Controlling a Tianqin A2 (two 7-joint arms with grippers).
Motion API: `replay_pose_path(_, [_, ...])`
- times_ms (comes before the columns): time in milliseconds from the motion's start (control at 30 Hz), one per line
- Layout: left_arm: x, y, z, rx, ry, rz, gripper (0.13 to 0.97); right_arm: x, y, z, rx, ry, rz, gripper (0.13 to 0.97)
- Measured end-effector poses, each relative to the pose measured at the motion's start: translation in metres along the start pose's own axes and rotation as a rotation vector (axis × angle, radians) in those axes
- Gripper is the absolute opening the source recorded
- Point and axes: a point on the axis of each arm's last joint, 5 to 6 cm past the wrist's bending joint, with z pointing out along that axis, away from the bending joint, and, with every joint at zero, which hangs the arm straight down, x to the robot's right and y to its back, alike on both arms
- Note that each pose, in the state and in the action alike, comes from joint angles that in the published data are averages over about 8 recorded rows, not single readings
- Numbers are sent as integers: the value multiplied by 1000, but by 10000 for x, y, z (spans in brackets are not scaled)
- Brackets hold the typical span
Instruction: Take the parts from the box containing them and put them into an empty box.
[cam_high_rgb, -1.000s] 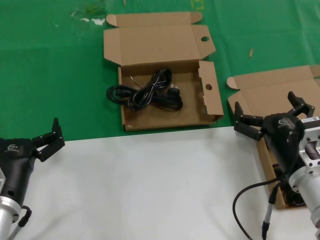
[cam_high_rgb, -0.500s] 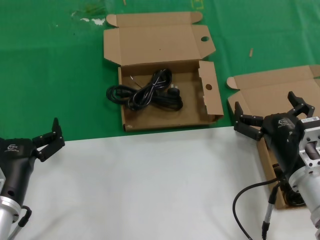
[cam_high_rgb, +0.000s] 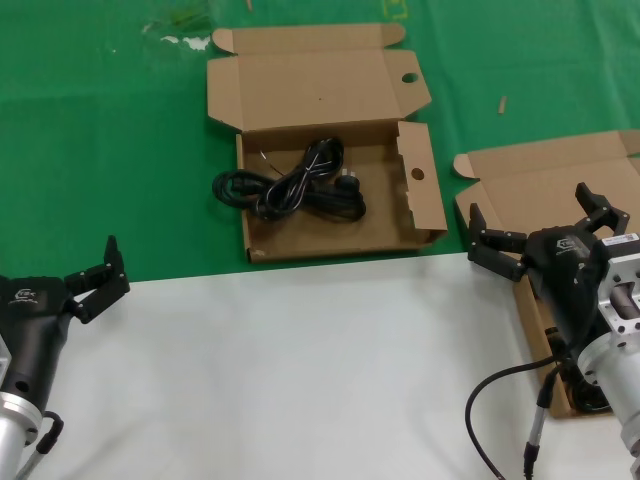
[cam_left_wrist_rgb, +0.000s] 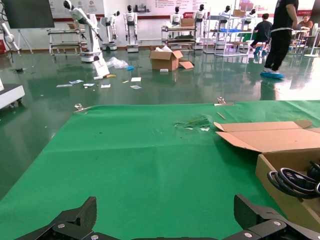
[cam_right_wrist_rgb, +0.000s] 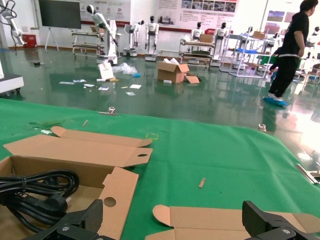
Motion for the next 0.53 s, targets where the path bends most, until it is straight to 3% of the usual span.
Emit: replay_pose_path(533, [0,0,0,0,0,0,966,0,0,0,0,0,0,966])
